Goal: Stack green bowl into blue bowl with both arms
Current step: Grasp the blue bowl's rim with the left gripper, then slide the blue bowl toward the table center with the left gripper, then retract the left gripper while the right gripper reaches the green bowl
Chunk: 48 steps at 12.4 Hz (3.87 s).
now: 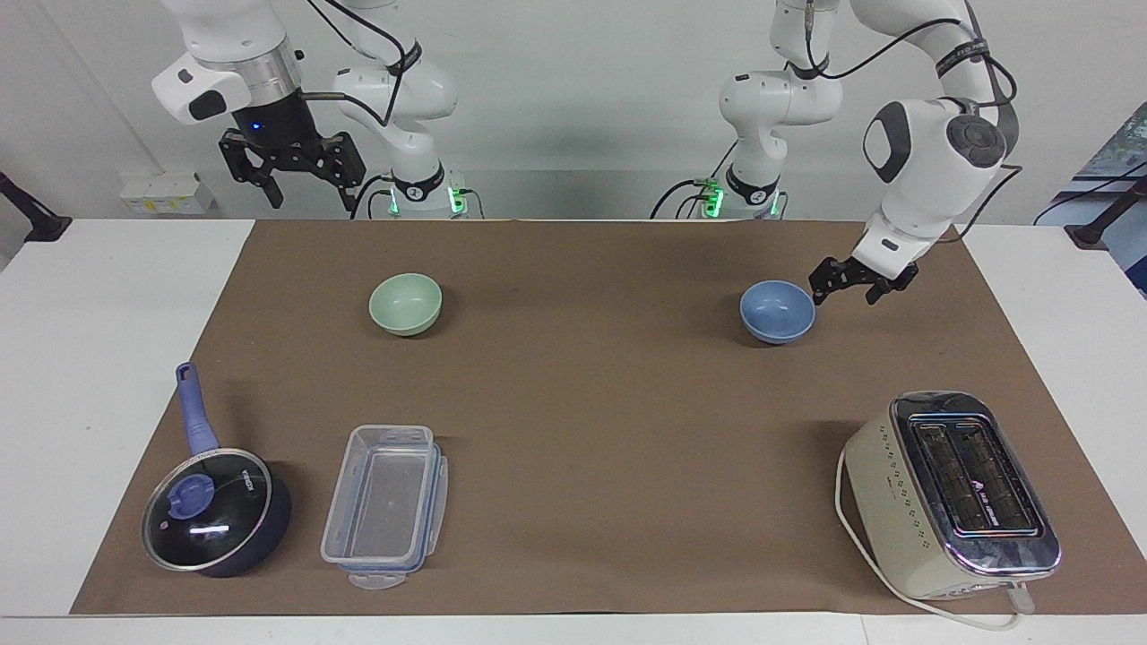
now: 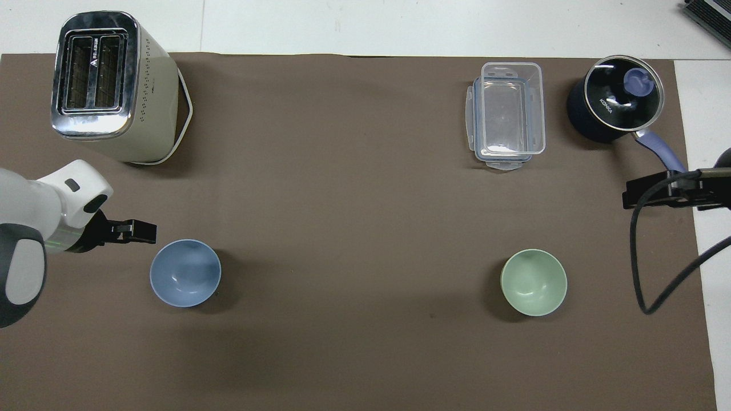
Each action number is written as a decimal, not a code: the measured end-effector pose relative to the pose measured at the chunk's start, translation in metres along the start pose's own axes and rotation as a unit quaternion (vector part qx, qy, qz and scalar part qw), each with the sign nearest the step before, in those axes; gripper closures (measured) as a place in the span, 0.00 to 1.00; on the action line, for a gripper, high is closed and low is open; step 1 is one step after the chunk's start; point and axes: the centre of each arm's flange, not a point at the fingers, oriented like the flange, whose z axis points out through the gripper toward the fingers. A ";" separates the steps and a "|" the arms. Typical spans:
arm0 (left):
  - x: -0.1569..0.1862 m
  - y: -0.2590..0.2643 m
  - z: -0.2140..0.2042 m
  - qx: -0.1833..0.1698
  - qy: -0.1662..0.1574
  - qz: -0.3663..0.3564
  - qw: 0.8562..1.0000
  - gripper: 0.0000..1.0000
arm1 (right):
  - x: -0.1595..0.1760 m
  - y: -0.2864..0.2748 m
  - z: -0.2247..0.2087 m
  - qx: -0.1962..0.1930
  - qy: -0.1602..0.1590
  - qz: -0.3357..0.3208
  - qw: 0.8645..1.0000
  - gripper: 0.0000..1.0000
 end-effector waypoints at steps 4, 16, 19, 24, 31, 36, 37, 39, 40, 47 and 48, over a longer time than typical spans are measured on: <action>-0.022 -0.004 0.075 0.002 0.012 -0.003 1.000 0.00 | 0.000 0.001 0.000 0.000 0.000 0.001 1.000 0.00; -0.012 -0.001 0.027 0.001 0.017 -0.002 1.000 0.95 | 0.001 0.002 0.001 0.000 -0.001 0.003 1.000 0.00; -0.004 0.029 0.004 -0.022 0.030 0.015 0.999 0.95 | 0.004 0.002 0.005 0.000 -0.003 0.013 1.000 0.00; -0.011 0.110 0.016 -0.079 0.027 0.064 0.994 0.95 | 0.006 0.005 0.006 0.000 0.000 0.018 1.000 0.00; -0.055 0.222 0.085 -0.083 0.059 0.084 0.991 0.95 | 0.006 0.007 0.007 0.000 -0.002 0.019 1.000 0.00; -0.058 0.241 0.102 -0.086 0.072 0.064 0.992 0.49 | 0.006 0.007 0.007 0.000 -0.002 0.019 1.000 0.00; -0.048 0.237 0.090 -0.087 0.064 0.057 0.992 0.36 | 0.006 0.007 0.007 0.000 -0.002 0.019 1.000 0.00; -0.020 0.222 0.053 -0.090 0.045 0.041 0.994 0.10 | 0.006 0.007 0.007 0.000 -0.002 0.019 1.000 0.00; -0.006 0.209 0.033 -0.087 0.036 0.034 0.995 0.00 | 0.006 0.007 0.008 0.000 -0.003 0.019 1.000 0.00; 0.045 0.102 -0.085 -0.020 0.011 0.033 0.999 0.00 | -0.007 0.006 0.065 -0.003 -0.016 0.018 1.000 0.00; 0.047 0.089 -0.100 -0.014 0.011 0.026 1.000 0.00 | -0.011 0.008 0.083 -0.004 -0.018 0.019 1.000 0.00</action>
